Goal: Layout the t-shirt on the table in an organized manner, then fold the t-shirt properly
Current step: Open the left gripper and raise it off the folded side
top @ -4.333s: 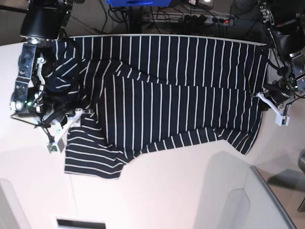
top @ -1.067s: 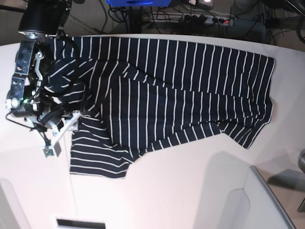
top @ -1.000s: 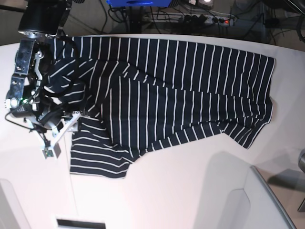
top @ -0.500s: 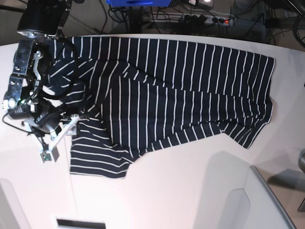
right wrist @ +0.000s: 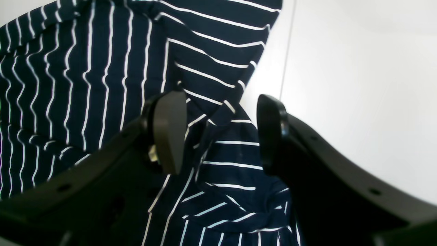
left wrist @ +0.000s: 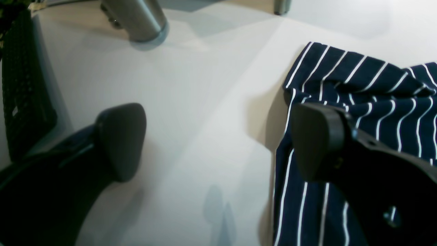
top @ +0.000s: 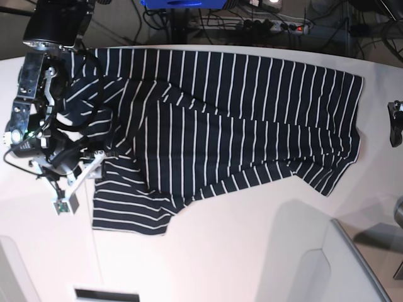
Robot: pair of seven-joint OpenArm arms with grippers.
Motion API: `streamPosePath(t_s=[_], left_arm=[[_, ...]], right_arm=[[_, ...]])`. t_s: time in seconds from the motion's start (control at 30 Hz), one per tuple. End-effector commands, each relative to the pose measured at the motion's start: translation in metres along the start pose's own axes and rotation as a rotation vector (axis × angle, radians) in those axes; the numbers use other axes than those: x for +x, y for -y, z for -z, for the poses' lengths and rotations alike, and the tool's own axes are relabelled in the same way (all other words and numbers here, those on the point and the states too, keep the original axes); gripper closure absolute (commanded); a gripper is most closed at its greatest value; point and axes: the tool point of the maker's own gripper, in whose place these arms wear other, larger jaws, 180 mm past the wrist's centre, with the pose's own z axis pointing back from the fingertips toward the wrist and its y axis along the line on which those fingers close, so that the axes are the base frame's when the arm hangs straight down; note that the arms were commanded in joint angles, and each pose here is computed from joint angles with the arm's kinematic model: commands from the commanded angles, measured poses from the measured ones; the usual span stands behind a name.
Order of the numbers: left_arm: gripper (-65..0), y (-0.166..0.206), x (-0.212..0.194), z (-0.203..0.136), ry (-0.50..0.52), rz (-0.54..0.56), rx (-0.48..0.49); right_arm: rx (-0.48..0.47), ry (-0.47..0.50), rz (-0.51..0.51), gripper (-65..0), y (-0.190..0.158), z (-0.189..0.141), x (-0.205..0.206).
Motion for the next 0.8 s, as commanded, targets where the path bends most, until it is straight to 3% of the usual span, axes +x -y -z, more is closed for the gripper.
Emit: streamPosePath(t_s=[0.0,0.77], left_arm=[[-65.0,-0.009,0.024,-0.003,0.069,0.021,0.013],[-65.0,0.001,0.009,-0.006,0.044,0.008,0.001]], right_arm=[[0.000,0.059,-0.011,-30.6,0.000,-0.005,0.019],[-0.007,0.094,-0.020,-30.6,0.000,-0.013,0.027]])
